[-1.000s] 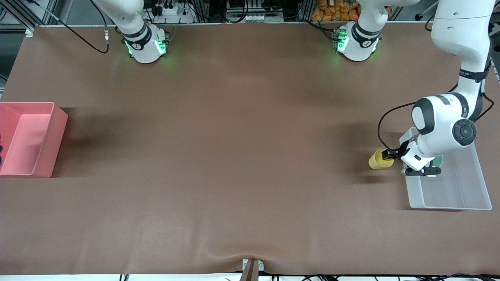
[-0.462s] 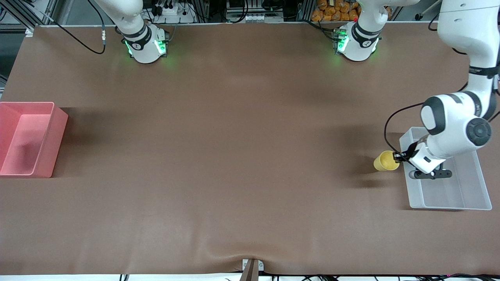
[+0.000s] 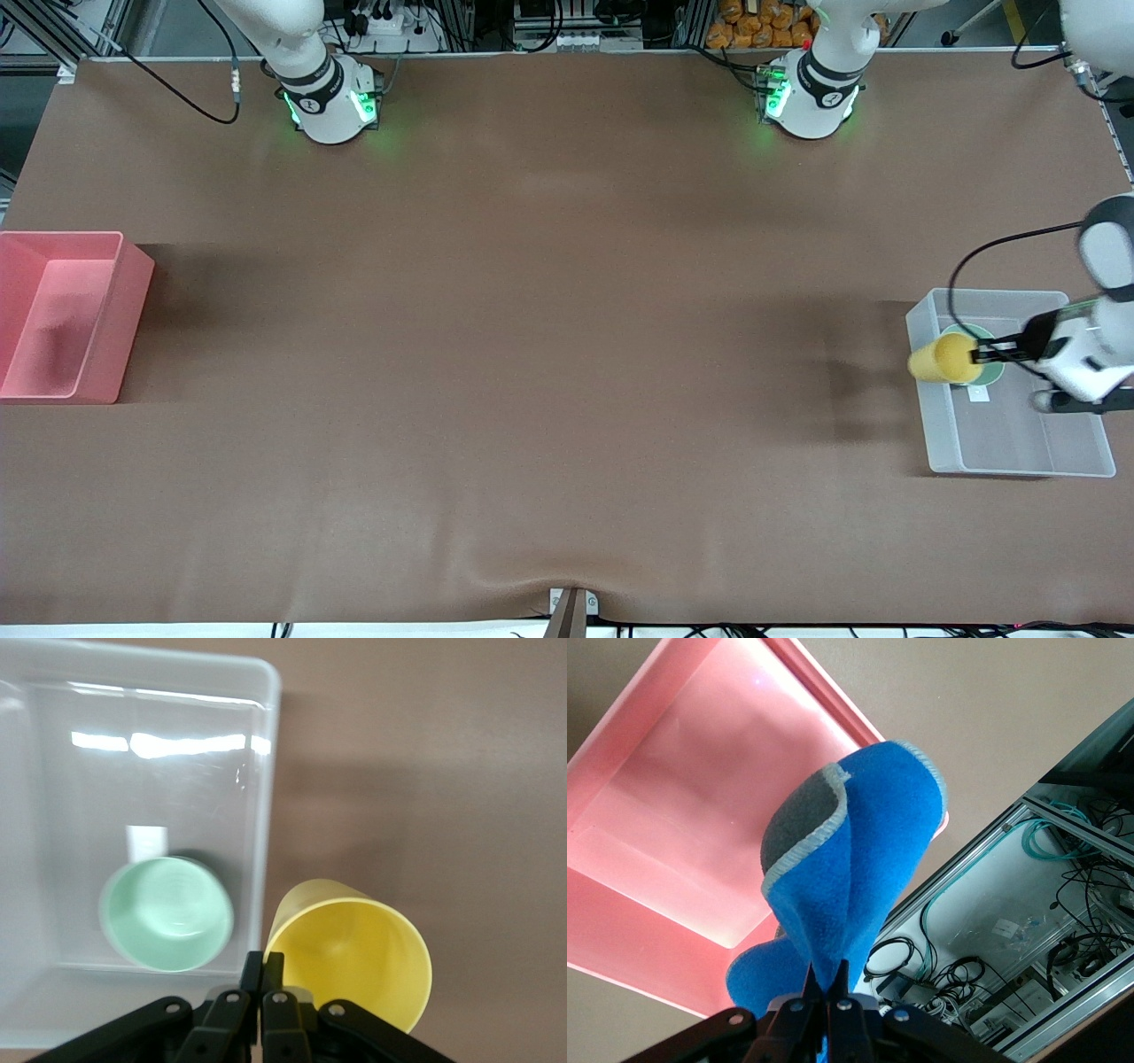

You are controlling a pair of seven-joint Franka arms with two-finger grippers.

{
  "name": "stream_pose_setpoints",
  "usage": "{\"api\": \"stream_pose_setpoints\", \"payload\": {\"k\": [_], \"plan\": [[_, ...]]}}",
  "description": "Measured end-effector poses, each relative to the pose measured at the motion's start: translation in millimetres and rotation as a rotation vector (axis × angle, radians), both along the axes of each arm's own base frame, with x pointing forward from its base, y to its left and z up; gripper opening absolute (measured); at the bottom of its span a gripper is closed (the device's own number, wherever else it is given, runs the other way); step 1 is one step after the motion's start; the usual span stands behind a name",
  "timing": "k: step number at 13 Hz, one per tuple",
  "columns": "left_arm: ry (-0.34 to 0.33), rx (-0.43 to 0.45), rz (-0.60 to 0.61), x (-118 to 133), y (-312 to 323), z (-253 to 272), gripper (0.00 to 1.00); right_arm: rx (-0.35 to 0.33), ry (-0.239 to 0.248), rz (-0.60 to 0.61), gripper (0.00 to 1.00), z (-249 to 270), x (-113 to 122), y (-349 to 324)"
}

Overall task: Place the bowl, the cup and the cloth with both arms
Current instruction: 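Place the cup in the bin while the right gripper lowers the cloth into the tray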

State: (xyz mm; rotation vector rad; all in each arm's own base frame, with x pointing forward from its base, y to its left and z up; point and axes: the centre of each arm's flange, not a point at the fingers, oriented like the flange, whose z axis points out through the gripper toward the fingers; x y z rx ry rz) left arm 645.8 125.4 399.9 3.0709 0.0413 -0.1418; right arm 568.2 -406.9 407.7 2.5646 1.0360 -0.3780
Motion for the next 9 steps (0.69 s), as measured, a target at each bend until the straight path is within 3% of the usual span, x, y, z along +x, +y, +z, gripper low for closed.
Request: {"api": "stream_pose_setpoints", "payload": {"k": [4,9], "plan": [[-0.008,0.052,0.006,-1.3,89.0,-5.8,0.02,0.017,0.014,0.0,0.03,-12.4,0.3,2.1],[-0.067,0.125,0.017,29.3,116.3,-63.0,0.02,0.164,0.02,-0.051,0.03,-67.1,1.0,14.5]]}}
